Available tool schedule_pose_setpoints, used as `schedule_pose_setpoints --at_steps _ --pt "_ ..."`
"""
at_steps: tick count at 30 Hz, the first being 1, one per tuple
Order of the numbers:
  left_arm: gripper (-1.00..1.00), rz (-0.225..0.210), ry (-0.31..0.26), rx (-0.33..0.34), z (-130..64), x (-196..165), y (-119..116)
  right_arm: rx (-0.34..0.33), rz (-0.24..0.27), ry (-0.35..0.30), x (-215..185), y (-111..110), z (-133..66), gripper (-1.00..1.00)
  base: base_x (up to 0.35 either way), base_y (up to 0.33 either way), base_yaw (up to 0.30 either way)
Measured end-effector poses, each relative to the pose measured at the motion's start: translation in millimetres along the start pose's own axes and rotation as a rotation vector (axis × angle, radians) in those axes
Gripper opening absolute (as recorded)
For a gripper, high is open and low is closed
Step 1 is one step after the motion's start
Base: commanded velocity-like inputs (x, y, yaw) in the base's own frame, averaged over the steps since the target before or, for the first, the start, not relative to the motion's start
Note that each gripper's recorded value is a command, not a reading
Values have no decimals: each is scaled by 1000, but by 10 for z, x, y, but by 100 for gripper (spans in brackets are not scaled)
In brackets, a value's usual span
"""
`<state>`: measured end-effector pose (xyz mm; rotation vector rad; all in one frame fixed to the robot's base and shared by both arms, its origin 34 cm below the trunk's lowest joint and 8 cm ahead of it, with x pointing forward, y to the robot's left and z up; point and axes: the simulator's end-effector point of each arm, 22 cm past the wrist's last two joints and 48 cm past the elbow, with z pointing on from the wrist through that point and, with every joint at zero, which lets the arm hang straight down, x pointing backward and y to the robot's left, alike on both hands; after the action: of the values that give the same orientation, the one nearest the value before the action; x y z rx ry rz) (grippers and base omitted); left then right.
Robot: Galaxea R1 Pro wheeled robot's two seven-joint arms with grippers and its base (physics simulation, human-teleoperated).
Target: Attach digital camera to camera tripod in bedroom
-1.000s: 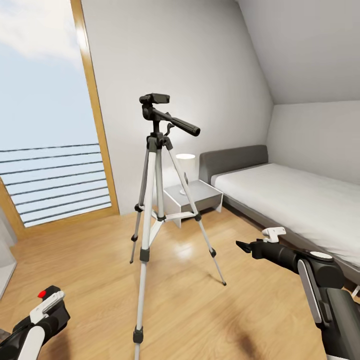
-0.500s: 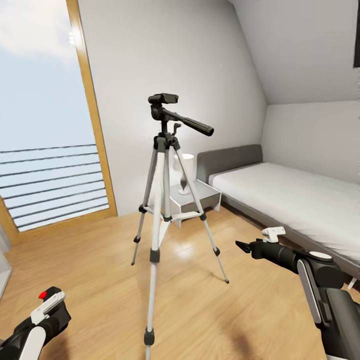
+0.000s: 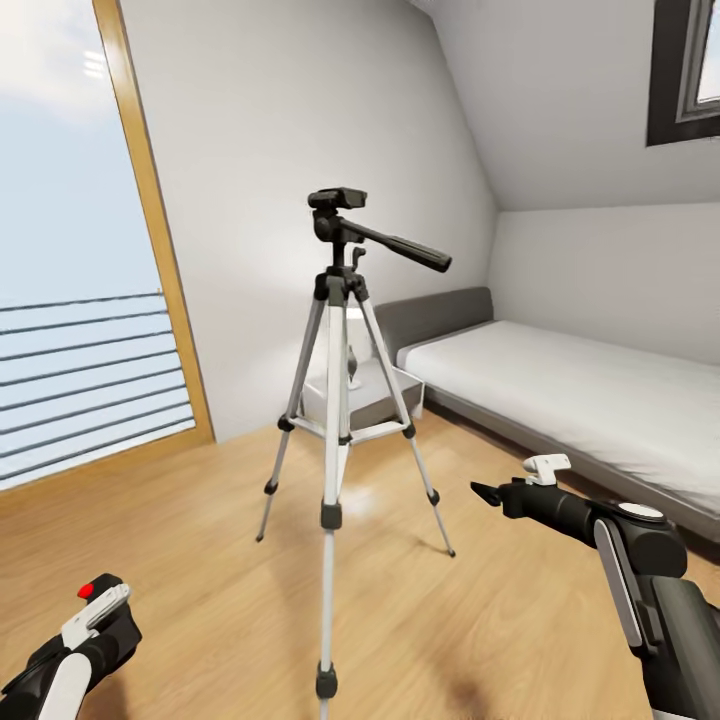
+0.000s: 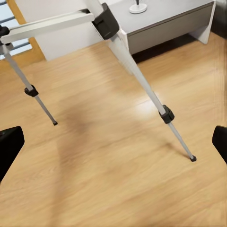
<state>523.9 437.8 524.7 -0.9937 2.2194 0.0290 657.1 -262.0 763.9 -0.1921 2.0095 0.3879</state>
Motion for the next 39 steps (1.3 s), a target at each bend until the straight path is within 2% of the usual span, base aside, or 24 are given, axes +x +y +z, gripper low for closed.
schedule_pose_setpoints --at_steps 15,39 --pt "-100 0 -3 6 -16 -13 -19 1 -2 -6 -27 3 -25 100 135 280 -257" --pt "-100 -2 -6 10 -52 -54 -47 2 0 -9 -84 8 -49 100 57 64 -150"
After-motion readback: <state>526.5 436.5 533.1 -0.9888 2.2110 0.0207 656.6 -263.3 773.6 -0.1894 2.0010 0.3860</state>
